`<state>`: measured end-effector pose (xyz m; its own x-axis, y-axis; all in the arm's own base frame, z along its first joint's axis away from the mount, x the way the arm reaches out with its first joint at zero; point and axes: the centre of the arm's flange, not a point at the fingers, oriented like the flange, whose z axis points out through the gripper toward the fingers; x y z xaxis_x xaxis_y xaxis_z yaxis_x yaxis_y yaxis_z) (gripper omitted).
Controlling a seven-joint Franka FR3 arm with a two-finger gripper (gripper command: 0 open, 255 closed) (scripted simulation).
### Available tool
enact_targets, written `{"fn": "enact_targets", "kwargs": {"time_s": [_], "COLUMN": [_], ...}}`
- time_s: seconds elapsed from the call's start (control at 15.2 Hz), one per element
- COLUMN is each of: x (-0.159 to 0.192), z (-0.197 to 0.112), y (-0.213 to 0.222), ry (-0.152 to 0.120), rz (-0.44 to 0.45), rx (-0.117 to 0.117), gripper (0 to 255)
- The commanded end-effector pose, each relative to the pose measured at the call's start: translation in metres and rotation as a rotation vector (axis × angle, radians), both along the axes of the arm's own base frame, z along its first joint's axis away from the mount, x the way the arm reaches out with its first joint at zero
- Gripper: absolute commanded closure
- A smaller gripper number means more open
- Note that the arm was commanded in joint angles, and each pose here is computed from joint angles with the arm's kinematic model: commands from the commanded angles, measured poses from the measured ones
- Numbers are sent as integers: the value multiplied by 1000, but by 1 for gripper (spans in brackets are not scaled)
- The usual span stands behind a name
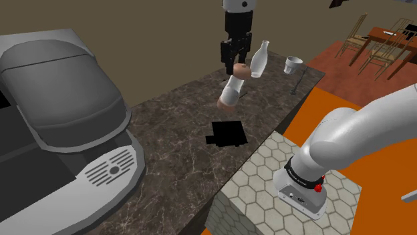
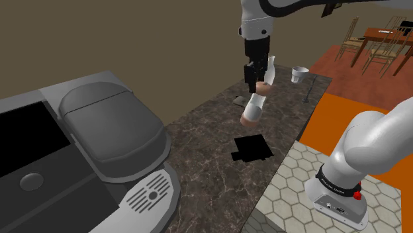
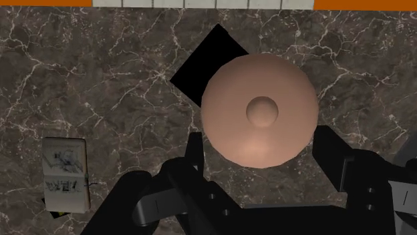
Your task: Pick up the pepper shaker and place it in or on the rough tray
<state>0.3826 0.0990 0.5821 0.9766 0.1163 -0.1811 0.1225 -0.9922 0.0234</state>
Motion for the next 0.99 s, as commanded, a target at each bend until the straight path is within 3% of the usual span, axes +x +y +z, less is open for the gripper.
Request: {"fn": "enact_targets", "kwargs": {"time_s": [0.0, 0.92], "x": [-8, -8], "z": [4, -70], "y": [-16, -16], "ry": [0, 0], "rz": [1, 1], "rx": [1, 1], "gripper": [255, 255]}}
